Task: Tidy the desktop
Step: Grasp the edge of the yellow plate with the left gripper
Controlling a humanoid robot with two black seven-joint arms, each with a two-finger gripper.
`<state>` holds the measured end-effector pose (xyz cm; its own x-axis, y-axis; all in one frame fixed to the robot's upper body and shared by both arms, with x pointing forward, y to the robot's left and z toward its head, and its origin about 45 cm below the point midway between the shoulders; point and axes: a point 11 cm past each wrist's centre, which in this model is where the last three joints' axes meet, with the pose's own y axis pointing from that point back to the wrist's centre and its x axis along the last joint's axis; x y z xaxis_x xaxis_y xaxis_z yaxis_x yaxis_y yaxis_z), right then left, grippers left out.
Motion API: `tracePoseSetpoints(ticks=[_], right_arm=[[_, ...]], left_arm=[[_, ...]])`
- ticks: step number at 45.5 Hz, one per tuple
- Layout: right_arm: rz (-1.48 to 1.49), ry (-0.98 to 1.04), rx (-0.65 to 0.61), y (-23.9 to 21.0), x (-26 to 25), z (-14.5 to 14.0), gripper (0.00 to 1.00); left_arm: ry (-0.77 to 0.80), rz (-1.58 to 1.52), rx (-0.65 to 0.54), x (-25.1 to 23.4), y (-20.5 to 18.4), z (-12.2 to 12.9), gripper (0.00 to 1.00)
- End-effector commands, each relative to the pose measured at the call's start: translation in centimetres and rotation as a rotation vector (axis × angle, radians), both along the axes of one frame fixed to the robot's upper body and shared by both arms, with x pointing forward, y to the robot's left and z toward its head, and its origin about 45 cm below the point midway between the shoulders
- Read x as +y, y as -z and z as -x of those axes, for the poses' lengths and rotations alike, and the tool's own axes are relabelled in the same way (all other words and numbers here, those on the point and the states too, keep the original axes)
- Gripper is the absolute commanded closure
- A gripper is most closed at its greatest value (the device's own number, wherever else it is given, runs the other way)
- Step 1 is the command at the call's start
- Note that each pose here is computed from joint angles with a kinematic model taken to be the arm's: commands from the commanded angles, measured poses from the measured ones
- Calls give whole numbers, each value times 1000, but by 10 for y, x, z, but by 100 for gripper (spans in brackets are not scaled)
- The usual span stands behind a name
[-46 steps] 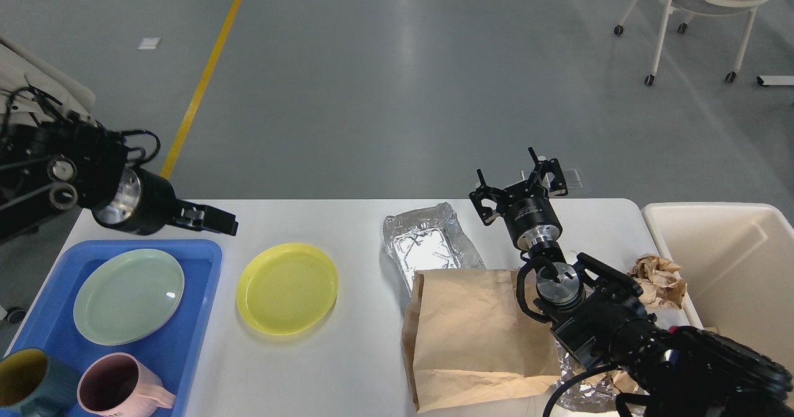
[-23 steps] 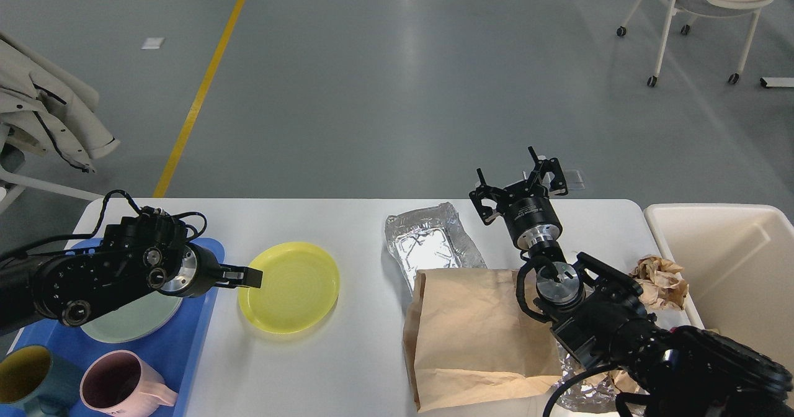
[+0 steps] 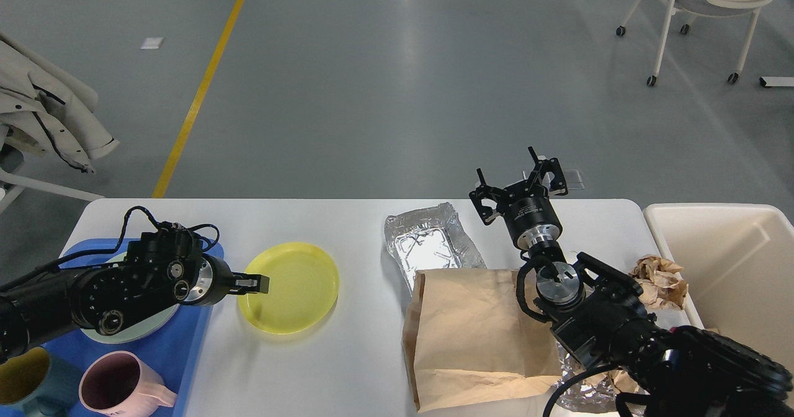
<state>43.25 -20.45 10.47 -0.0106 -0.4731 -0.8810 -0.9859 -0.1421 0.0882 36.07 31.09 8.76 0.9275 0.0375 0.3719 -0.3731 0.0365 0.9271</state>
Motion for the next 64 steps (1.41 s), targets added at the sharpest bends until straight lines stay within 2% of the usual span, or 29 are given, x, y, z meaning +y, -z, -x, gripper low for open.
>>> tracePoseSetpoints(ticks=[1,3,14,18,29,38,43,54,64], right_arm=[[-1,0,0,0,0,0,0],[-1,0,0,0,0,0,0],[-1,-2,-1,0,1,0,0],[0,-1,0,0,0,0,0],[0,1,1,0,0,0,0],[0,-1,0,0,0,0,0],[-1,0,0,0,0,0,0],[1,0,1,0,0,0,0],[-1,-1,0,0,0,0,0]], left_arm=[[-8,-3,3,-1,6,2,32],[-8,-4,5,-1,9,4,36],[8,-29,25,-2,24,15,37],[7,-29,27,-2,27,17,46],[3,-32,35,-2,32,22,52],[1,-33,31,-1,31,20,88],[1,-35,26,-1,29,17,97],[0,-24,25,-4,23,12,100],[35,10,51,-9,0,2,100]])
